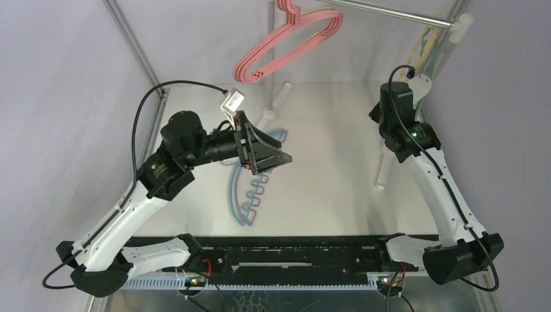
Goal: Organize the hangers
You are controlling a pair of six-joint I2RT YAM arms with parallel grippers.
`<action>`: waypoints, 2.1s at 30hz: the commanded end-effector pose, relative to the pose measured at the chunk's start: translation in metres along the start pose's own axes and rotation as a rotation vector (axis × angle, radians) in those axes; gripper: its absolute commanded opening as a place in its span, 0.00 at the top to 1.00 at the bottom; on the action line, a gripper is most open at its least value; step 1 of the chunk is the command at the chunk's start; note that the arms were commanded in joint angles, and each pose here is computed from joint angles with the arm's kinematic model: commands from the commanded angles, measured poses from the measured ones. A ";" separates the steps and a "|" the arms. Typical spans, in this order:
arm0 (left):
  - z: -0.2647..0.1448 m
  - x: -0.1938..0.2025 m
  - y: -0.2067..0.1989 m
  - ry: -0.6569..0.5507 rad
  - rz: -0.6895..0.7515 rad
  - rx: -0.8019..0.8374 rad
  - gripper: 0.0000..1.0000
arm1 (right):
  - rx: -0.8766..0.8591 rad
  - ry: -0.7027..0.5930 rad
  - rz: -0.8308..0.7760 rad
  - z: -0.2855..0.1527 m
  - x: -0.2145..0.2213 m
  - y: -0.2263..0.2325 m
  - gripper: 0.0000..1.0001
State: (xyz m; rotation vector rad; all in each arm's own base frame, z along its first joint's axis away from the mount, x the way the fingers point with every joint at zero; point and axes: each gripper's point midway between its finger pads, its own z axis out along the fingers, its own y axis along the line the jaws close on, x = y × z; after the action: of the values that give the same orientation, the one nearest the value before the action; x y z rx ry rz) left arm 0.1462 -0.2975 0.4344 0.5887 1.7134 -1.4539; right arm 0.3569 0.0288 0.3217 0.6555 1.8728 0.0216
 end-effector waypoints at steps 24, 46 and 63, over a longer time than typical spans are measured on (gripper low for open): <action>0.021 -0.006 0.005 -0.009 -0.001 0.059 0.00 | -0.025 -0.070 0.005 -0.075 -0.020 -0.039 0.23; 0.049 0.026 0.049 0.067 -0.048 0.008 0.01 | -0.021 -0.163 -0.121 -0.146 -0.032 -0.102 0.22; 0.059 0.027 0.060 0.055 -0.062 -0.001 0.01 | 0.106 -0.186 -0.351 -0.121 -0.041 -0.104 0.22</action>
State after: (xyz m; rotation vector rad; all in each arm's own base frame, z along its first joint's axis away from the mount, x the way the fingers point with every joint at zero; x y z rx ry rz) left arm 0.1880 -0.3415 0.3636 0.5824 1.8466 -1.4761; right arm 0.2094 -0.0374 0.3691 0.4397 1.8000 -0.2620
